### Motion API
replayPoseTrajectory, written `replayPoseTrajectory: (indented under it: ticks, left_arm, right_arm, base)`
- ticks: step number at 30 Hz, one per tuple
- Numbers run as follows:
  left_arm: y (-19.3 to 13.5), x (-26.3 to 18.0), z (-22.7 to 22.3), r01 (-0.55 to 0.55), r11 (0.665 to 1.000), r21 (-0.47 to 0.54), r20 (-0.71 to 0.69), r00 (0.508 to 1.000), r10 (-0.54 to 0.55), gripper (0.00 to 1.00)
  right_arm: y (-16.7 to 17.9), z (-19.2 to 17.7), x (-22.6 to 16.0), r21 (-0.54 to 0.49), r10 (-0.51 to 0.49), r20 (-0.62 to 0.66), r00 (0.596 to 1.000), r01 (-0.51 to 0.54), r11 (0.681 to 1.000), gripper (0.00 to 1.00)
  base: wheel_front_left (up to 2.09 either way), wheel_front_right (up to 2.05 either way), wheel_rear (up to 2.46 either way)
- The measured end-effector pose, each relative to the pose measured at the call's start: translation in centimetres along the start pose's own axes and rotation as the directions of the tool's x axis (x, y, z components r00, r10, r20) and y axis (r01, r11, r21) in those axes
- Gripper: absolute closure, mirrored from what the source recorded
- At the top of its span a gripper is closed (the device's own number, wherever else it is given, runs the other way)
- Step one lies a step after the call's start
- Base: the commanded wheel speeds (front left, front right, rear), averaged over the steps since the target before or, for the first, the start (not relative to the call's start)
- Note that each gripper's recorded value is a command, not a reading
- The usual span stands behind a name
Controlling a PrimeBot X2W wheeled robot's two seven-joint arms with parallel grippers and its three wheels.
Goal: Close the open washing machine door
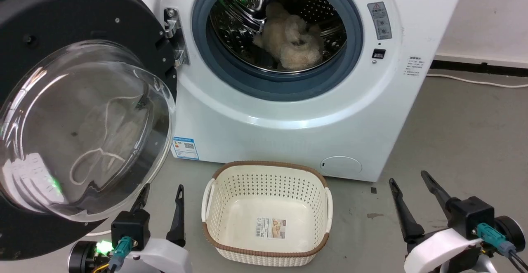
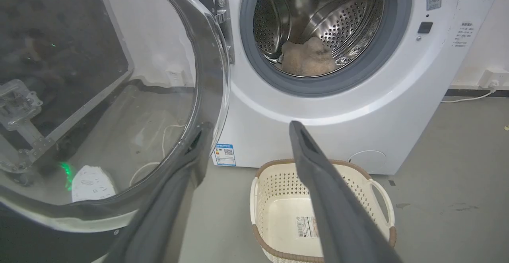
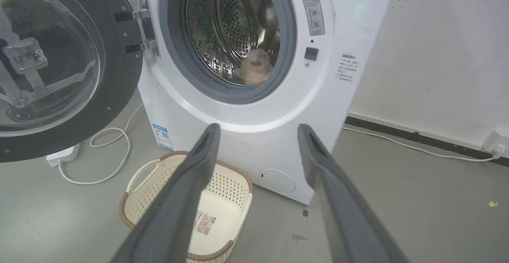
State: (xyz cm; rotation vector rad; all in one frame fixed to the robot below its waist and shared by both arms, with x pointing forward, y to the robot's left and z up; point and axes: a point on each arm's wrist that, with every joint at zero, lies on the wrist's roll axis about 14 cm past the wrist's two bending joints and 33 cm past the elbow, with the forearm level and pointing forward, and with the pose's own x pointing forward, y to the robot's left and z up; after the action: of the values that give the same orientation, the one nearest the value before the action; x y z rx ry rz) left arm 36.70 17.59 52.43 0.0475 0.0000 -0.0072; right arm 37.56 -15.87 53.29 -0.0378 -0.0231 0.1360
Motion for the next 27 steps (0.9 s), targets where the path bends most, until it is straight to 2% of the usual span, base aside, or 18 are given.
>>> replayPoseTrajectory:
  ticks: [15, 27]
  left_arm:
    - [1.7, -1.7, 0.7, -0.051, 0.999, 0.003, 0.041, 0.998, 0.051, 0.0]
    - [4.2, -3.1, 1.4, -0.133, 0.991, 0.017, 0.079, 0.988, 0.132, 0.0]
  right_arm:
    - [3.2, 0.8, 1.2, 0.0, 0.099, 0.043, 0.994, -0.099, 0.995, 0.0]
    - [7.2, 0.4, 2.2, 0.004, 0.226, 0.045, 0.973, -0.227, 0.974, 0.0]
  base:
    - [0.0, 0.0, 0.0]
    - [0.0, 0.0, 0.0]
